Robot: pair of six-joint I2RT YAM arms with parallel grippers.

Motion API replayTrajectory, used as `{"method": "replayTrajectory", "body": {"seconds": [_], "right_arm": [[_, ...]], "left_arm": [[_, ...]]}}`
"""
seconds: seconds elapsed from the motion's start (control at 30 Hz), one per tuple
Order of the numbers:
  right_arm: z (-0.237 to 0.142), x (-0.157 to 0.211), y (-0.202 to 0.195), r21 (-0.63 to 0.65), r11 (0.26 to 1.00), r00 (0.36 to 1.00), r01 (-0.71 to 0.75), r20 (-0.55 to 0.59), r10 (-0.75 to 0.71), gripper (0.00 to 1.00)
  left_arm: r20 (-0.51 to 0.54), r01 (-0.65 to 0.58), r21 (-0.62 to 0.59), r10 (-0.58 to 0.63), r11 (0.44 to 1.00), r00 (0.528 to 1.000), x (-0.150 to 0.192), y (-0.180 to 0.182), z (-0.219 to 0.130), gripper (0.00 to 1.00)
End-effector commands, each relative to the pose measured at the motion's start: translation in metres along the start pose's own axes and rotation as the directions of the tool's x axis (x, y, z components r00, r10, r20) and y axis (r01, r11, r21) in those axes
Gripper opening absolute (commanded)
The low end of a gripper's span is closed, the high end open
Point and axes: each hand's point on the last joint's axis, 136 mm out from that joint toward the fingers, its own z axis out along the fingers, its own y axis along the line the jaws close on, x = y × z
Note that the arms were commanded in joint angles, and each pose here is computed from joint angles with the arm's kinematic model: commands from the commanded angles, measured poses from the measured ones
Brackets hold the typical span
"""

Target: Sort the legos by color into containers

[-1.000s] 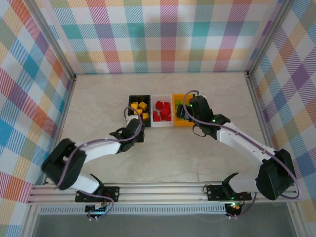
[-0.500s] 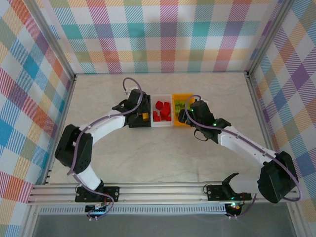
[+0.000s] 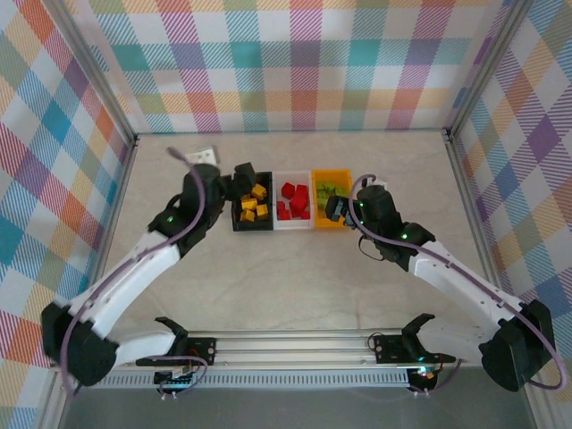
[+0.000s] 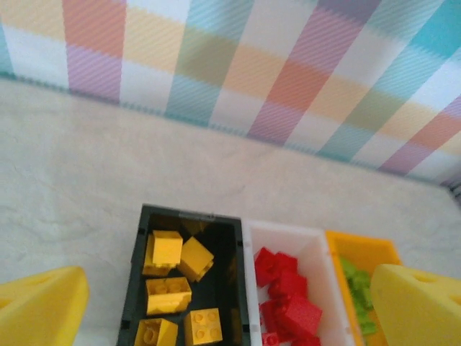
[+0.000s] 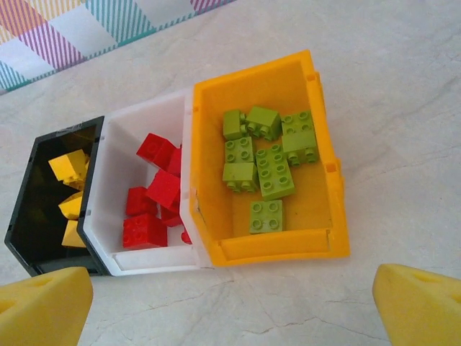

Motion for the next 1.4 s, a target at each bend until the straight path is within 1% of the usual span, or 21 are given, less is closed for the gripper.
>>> {"method": "replayTrajectory", "body": {"seconds": [0.0,0.07,0.1,0.13,0.2,0.27,0.33,0.43,0.53,0.67,0.8,0.83,0.9,0.93,1.0,1.03,1.07,1.13,1.17,1.2,1.37], "right_arm": [[-0.006,-0.005,-0.019,0.062,0.997,0.995,-0.054,0.081,0.049,1.0],[-0.012,-0.007,-0.031,0.094,0.992,0.989,-0.089,0.124,0.077,1.0],[-0.016,-0.008,-0.039,0.116,0.986,0.984,-0.118,0.148,0.1,1.0],[-0.02,-0.009,-0.045,0.133,0.982,0.978,-0.135,0.174,0.111,1.0],[-0.024,-0.01,-0.051,0.136,0.981,0.973,-0.139,0.203,0.11,1.0],[-0.026,-0.011,-0.053,0.135,0.985,0.972,-0.111,0.222,0.079,1.0],[-0.028,-0.013,-0.055,0.144,0.985,0.97,-0.096,0.235,0.06,1.0],[-0.028,-0.013,-0.056,0.143,0.989,0.97,-0.045,0.243,0.009,1.0],[-0.028,-0.01,-0.056,0.143,0.99,0.972,-0.013,0.236,-0.021,1.0],[-0.027,-0.008,-0.061,0.157,0.987,0.971,-0.018,0.238,-0.02,1.0],[-0.025,-0.01,-0.061,0.153,0.988,0.966,-0.005,0.255,-0.034,1.0],[-0.024,-0.011,-0.061,0.155,0.988,0.965,0.0,0.259,-0.041,1.0],[-0.021,-0.01,-0.063,0.163,0.987,0.964,-0.002,0.264,-0.042,1.0],[-0.019,-0.01,-0.062,0.161,0.987,0.964,-0.002,0.264,-0.04,1.0],[-0.015,-0.009,-0.06,0.157,0.988,0.966,0.007,0.256,-0.048,1.0],[-0.013,-0.008,-0.06,0.159,0.987,0.966,0.017,0.251,-0.057,1.0],[-0.011,-0.008,-0.059,0.162,0.986,0.966,0.03,0.248,-0.07,1.0],[-0.008,-0.006,-0.058,0.164,0.984,0.966,0.064,0.239,-0.102,1.0],[-0.007,-0.007,-0.057,0.159,0.984,0.964,0.076,0.242,-0.113,1.0],[-0.006,-0.007,-0.055,0.156,0.982,0.96,0.106,0.243,-0.142,1.0],[-0.004,-0.011,-0.059,0.174,0.968,0.932,0.181,0.285,-0.225,1.0]], "left_arm": [[0.09,-0.052,-0.076,0.059,0.996,0.994,-0.002,0.027,-0.015,1.0],[0.105,-0.121,-0.153,0.138,0.981,0.985,-0.001,0.043,-0.021,1.0],[0.082,-0.176,-0.212,0.197,0.961,0.977,0.002,0.053,-0.02,1.0],[0.058,-0.203,-0.322,0.233,0.925,0.971,-0.001,0.071,-0.022,1.0],[-0.001,-0.25,-0.414,0.275,0.875,0.962,-0.006,0.092,-0.018,1.0],[0.014,-0.265,-0.445,0.303,0.855,0.953,-0.007,0.108,-0.007,1.0],[0.021,-0.231,-0.438,0.267,0.869,0.963,0.007,0.136,0.012,1.0],[-0.04,-0.203,-0.496,0.211,0.844,0.977,0.039,0.187,0.031,1.0],[-0.088,-0.216,-0.503,0.199,0.837,0.976,0.073,0.214,0.049,1.0],[-0.107,-0.219,-0.487,0.191,0.846,0.976,0.103,0.223,0.072,1.0],[-0.093,-0.219,-0.477,0.2,0.851,0.975,0.114,0.229,0.086,1.0],[-0.126,-0.235,-0.46,0.199,0.856,0.972,0.117,0.226,0.089,1.0],[-0.142,-0.251,-0.434,0.21,0.865,0.967,0.119,0.222,0.094,1.0],[-0.139,-0.258,-0.416,0.219,0.872,0.966,0.121,0.219,0.093,1.0],[-0.073,-0.264,-0.345,0.255,0.901,0.964,0.128,0.208,0.084,1.0],[-0.038,-0.257,-0.325,0.259,0.91,0.965,0.136,0.207,0.08,1.0],[0.021,-0.254,-0.328,0.276,0.91,0.961,0.131,0.207,0.081,1.0],[-0.053,-0.239,-0.31,0.234,0.92,0.971,0.135,0.212,0.085,1.0],[-0.02,-0.232,-0.293,0.236,0.928,0.972,0.132,0.209,0.087,1.0],[-0.049,-0.232,-0.294,0.228,0.927,0.972,0.135,0.21,0.086,1.0],[-0.037,-0.231,-0.307,0.231,0.923,0.972,0.133,0.211,0.084,1.0]]}}
